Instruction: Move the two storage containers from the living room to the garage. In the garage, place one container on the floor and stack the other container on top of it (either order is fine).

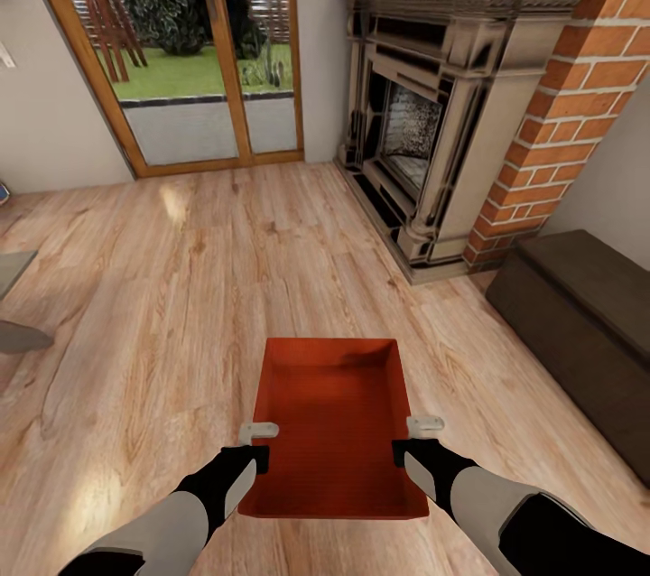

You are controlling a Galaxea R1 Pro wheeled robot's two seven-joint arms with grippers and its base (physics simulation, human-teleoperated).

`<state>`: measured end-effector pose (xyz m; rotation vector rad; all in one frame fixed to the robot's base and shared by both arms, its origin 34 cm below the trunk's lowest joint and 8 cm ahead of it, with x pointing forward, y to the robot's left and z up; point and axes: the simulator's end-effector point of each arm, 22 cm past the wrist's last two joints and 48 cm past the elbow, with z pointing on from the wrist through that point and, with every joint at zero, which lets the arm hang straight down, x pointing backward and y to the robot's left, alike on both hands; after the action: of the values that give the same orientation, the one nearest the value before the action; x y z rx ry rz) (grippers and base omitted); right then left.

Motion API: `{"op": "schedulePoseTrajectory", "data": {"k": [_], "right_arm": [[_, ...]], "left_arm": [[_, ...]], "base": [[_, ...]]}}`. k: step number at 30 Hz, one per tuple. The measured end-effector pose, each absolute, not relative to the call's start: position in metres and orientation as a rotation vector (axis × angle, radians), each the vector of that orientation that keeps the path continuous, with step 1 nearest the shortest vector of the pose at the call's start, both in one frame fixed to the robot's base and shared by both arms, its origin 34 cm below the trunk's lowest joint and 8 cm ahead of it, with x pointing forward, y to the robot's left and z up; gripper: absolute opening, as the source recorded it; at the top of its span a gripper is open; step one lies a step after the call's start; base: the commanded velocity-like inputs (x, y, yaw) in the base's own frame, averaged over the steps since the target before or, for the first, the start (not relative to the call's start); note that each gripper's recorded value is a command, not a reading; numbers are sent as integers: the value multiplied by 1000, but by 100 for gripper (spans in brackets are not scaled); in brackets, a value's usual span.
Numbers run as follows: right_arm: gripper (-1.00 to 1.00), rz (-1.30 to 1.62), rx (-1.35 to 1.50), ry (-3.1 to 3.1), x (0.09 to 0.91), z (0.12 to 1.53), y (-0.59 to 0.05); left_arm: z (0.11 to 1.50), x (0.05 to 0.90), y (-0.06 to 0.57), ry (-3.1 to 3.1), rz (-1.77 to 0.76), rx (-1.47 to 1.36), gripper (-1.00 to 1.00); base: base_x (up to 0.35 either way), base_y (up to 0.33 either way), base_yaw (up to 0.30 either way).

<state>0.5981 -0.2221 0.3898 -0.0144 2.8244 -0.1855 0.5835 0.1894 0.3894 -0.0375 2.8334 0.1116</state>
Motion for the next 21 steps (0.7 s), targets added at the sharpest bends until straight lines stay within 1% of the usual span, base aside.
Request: {"op": "schedulePoseTrajectory", "data": {"k": [21], "right_arm": [[-100, -187, -22, 2809, 606, 431, -222]], "left_arm": [[429, 588, 190, 2834, 113, -36, -100]], "base": [[0, 0, 0]]}}
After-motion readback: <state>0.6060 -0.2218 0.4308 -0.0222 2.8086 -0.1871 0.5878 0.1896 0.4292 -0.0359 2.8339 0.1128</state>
